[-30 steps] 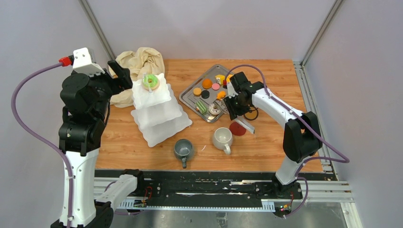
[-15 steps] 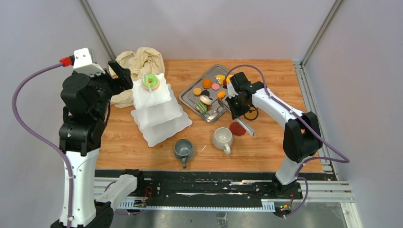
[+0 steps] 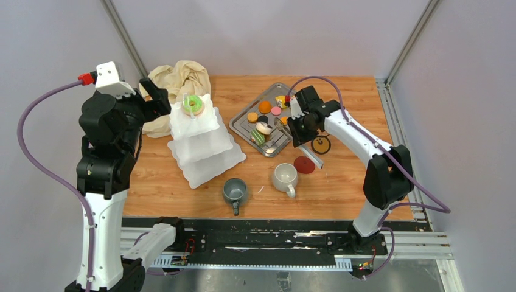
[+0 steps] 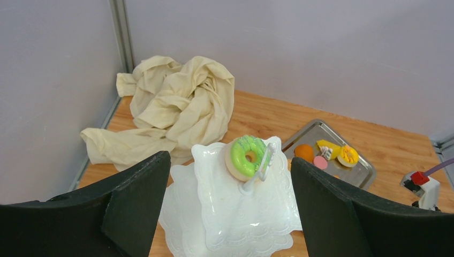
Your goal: Serve the afternoon tea
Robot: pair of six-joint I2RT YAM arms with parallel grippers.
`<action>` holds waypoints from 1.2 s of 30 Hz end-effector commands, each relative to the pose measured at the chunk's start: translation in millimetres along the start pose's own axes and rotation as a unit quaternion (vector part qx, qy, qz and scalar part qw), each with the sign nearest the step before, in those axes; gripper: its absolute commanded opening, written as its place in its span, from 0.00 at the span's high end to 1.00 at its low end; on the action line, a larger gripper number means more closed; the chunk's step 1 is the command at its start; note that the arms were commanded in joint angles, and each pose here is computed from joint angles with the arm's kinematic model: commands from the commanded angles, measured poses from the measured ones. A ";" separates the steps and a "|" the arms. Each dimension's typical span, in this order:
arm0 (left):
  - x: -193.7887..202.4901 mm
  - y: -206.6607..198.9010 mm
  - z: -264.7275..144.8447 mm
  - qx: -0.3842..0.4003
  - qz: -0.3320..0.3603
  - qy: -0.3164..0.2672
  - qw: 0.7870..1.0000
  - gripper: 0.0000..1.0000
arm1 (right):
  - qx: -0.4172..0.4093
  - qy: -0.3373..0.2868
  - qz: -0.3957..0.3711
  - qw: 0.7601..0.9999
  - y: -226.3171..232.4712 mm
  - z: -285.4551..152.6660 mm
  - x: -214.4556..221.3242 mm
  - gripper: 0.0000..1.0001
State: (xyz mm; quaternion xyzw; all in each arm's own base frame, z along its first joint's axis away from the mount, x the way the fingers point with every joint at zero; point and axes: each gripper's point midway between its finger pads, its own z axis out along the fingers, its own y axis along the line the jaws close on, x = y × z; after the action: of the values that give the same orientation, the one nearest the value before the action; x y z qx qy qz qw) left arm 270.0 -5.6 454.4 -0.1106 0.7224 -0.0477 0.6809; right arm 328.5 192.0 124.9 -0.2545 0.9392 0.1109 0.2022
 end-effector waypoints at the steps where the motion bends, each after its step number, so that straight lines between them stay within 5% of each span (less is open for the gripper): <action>1: -9.7 -3.8 -4.0 0.010 -0.004 -0.020 1.000 0.13 | -0.024 -0.021 0.010 0.999 5.9 -12.4 -11.8 0.72; 21: -5.6 -5.5 -0.7 0.013 -0.008 -0.015 1.000 0.13 | -0.080 -0.040 0.018 0.996 28.9 -14.9 -24.1 0.58; 30: -6.0 -7.3 0.0 0.017 -0.009 -0.015 1.000 0.13 | 0.017 -0.019 -0.048 0.999 23.8 -6.5 -32.5 0.57; 36: -4.7 -7.2 0.9 0.017 -0.008 -0.013 1.000 0.13 | 0.009 -0.018 -0.070 0.997 36.5 0.8 -38.1 0.57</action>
State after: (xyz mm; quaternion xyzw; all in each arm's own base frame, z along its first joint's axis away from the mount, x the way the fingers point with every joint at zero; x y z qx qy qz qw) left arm 270.7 -7.9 452.4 -0.1080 0.7230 -0.0532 0.6803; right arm 338.8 236.7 145.0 -0.2977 0.9202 0.1096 0.2293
